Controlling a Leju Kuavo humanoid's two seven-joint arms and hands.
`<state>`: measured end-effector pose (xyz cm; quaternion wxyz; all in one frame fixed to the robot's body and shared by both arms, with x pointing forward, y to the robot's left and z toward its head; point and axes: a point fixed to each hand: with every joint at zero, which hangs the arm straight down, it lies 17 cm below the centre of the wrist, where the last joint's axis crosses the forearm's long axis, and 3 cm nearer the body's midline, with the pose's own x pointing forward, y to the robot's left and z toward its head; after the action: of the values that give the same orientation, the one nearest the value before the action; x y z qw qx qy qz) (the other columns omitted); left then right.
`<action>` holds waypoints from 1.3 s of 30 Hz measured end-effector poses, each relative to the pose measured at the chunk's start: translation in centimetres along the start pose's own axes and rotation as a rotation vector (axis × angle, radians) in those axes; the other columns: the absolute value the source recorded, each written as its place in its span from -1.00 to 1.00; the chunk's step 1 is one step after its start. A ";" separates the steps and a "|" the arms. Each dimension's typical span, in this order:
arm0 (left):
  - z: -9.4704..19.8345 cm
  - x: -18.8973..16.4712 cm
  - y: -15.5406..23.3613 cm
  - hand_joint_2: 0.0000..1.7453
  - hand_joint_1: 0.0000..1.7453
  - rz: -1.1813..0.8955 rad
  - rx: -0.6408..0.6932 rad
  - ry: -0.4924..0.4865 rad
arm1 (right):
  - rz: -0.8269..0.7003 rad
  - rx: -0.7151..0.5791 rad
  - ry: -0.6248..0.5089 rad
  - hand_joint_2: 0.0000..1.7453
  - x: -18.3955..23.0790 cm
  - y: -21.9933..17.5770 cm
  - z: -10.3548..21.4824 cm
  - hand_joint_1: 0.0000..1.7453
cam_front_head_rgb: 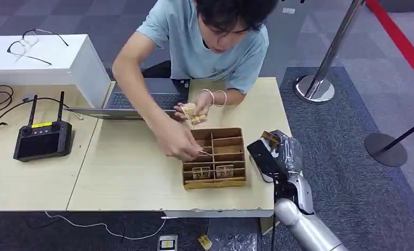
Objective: Pass the card to the sensor for recognition and then transmit it.
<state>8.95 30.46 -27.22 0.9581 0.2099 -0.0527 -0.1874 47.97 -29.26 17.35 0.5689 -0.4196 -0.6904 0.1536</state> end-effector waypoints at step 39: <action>0.3 0.9 -0.4 1.00 -1.00 0.018 0.008 -0.032 | -0.100 -0.067 -0.321 1.00 14.6 -4.5 1.5 1.00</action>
<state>9.55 29.63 -27.10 0.9580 0.2101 -0.0706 -0.1821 44.78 -20.54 29.55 0.4441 -0.3736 -0.7970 0.1671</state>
